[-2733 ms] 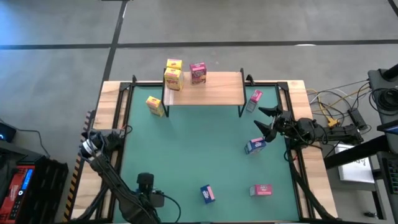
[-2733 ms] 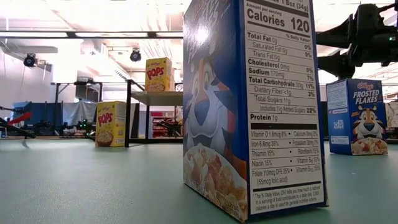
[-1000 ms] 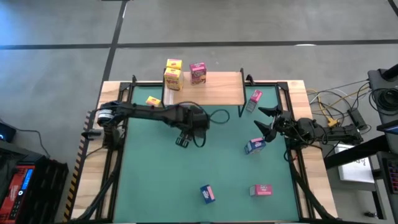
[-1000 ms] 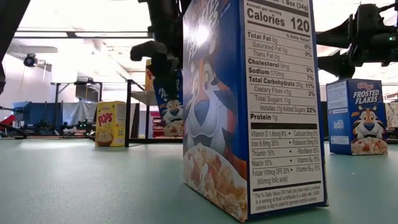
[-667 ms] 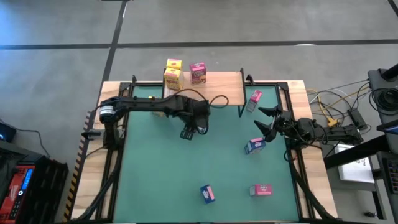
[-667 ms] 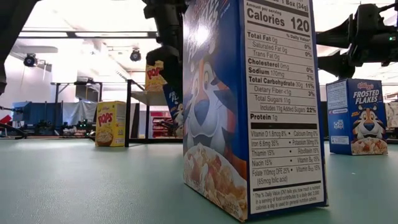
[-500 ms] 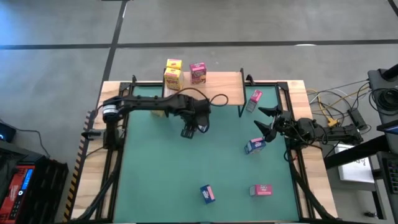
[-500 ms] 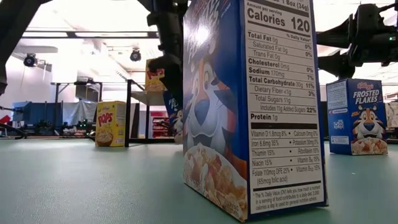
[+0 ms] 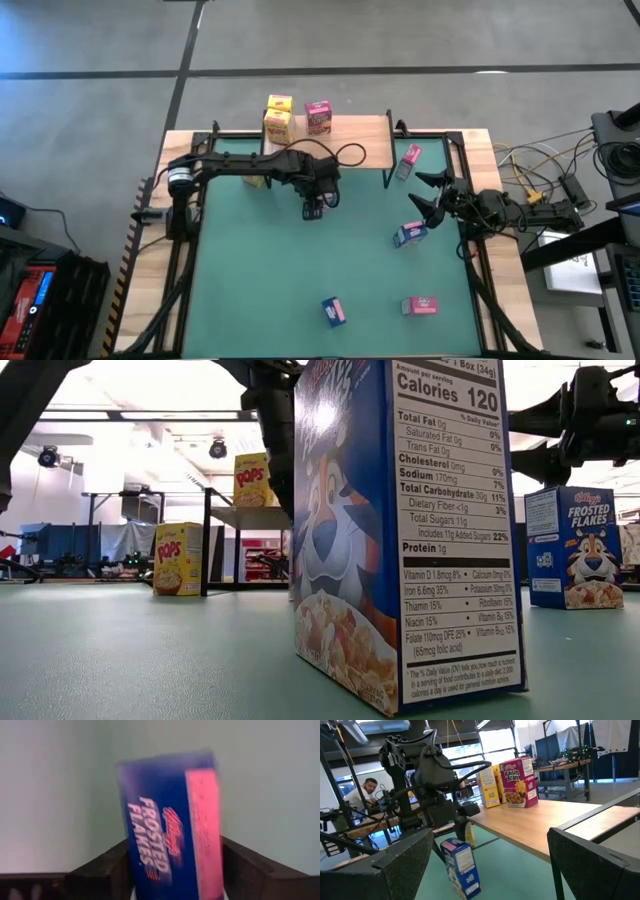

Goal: Stack cereal on shelf
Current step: Move the left blue cereal box on the table, then move the yellow cereal box on the table

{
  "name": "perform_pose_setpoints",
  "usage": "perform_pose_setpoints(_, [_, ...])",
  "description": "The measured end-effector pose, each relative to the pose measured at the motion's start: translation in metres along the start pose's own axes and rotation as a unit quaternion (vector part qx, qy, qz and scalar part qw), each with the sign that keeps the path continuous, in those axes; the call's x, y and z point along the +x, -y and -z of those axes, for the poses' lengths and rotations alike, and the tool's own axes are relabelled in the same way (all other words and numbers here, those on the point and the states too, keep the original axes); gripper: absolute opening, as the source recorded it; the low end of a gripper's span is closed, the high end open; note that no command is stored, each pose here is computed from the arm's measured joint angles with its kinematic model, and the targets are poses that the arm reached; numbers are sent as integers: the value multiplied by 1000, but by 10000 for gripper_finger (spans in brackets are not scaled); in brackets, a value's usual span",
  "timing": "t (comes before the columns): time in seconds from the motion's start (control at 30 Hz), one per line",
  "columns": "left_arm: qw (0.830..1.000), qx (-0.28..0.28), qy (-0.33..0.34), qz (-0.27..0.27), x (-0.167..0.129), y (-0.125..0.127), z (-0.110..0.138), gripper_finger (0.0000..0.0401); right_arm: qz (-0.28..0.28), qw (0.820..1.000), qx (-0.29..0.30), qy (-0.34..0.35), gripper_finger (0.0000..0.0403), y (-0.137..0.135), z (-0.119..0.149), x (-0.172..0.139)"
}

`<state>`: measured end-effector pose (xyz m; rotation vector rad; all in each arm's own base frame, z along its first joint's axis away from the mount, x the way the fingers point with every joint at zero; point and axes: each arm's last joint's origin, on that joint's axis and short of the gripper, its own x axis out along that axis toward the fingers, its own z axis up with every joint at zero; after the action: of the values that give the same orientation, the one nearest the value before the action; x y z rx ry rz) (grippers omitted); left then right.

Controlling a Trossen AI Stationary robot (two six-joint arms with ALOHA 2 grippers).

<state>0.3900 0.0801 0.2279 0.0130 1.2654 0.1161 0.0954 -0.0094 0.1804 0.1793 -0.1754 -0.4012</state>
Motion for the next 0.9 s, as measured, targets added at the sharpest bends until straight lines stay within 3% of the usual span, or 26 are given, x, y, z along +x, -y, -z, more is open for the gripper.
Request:
perform_pose_setpoints(0.27, [1000, 10, 8, -1, -5, -1, -3, 249, 0, 1000, 0, 0, 384, 0, 0, 0])
perform_pose_setpoints(0.5, [1000, -22, 10, -2, -39, -2, -5, 250, 0, 1000, 0, 0, 384, 0, 0, 0])
perform_pose_setpoints(0.9, [995, -96, -9, -4, -78, 36, 30, 250, 0, 1000, 0, -1, 384, 0, 0, 0])
